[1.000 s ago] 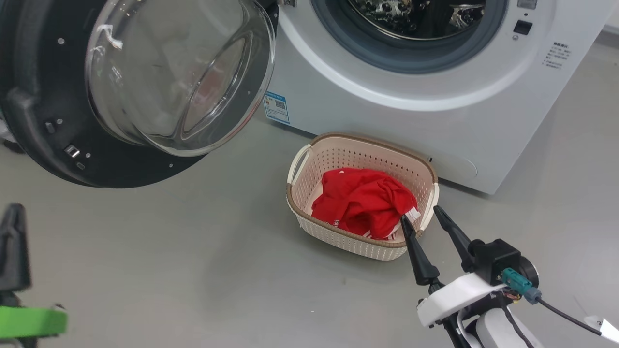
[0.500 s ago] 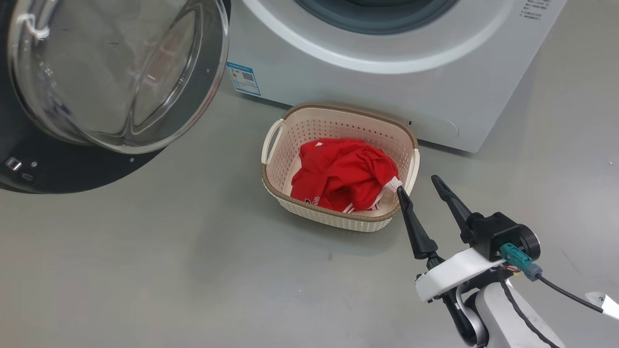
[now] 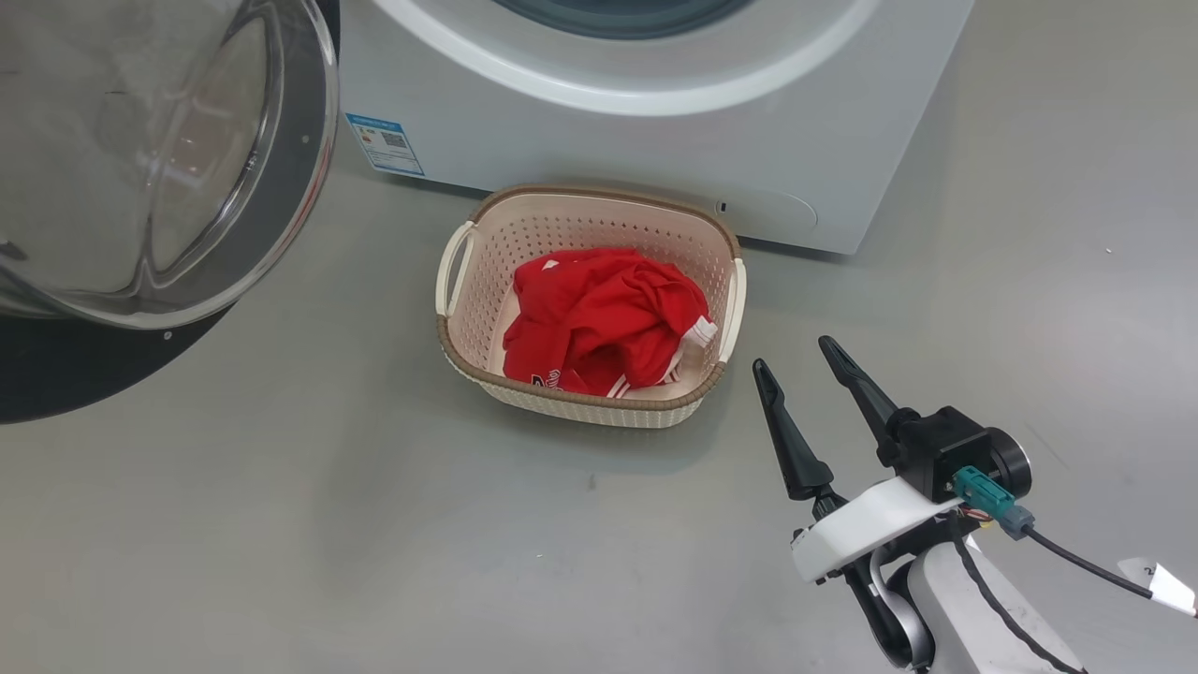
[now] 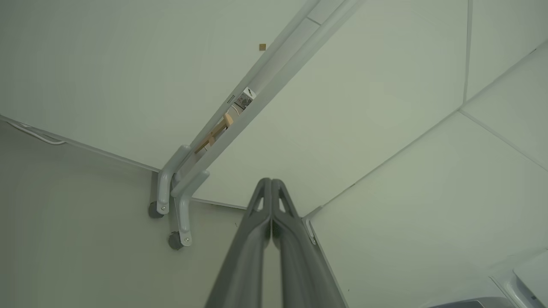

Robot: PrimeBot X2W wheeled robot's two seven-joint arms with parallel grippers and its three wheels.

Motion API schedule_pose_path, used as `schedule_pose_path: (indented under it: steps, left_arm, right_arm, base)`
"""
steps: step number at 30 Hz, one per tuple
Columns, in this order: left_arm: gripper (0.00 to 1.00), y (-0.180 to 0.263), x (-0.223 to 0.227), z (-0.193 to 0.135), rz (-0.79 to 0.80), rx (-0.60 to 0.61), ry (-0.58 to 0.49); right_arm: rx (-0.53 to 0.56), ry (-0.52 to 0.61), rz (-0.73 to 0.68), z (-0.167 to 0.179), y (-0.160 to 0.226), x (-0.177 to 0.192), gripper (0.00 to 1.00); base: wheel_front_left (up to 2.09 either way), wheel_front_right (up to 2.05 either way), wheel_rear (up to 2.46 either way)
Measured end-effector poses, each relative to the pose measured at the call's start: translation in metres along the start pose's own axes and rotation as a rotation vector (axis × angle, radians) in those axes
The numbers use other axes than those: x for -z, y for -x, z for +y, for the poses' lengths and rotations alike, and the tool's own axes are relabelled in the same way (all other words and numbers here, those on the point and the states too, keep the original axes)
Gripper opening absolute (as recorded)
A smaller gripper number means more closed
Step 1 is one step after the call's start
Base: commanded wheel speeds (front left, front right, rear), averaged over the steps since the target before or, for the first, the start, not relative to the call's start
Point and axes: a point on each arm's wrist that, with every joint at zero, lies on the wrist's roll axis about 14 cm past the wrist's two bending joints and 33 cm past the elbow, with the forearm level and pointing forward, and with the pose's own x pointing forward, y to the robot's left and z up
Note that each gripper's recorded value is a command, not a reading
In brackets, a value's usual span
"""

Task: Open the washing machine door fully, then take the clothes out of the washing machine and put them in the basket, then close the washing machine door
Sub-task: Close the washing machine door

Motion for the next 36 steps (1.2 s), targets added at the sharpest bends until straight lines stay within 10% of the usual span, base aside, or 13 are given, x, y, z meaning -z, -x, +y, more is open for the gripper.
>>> schedule_pose_path:
  steps: [11, 36]
  left_arm:
    - [0.0, -0.021, 0.056, 0.006, 0.178, -0.099, 0.347]
    - [0.0, -0.018, 0.148, -0.01, 0.501, -0.184, 0.511]
  right_arm:
    - [0.05, 0.002, -0.01, -0.017, 0.005, -0.003, 1.0]
    - [0.06, 0.012, 0.001, -0.023, 0.004, 0.0, 1.0]
  base:
    - [0.0, 0.0, 0.0]
    - [0.0, 0.0, 0.0]
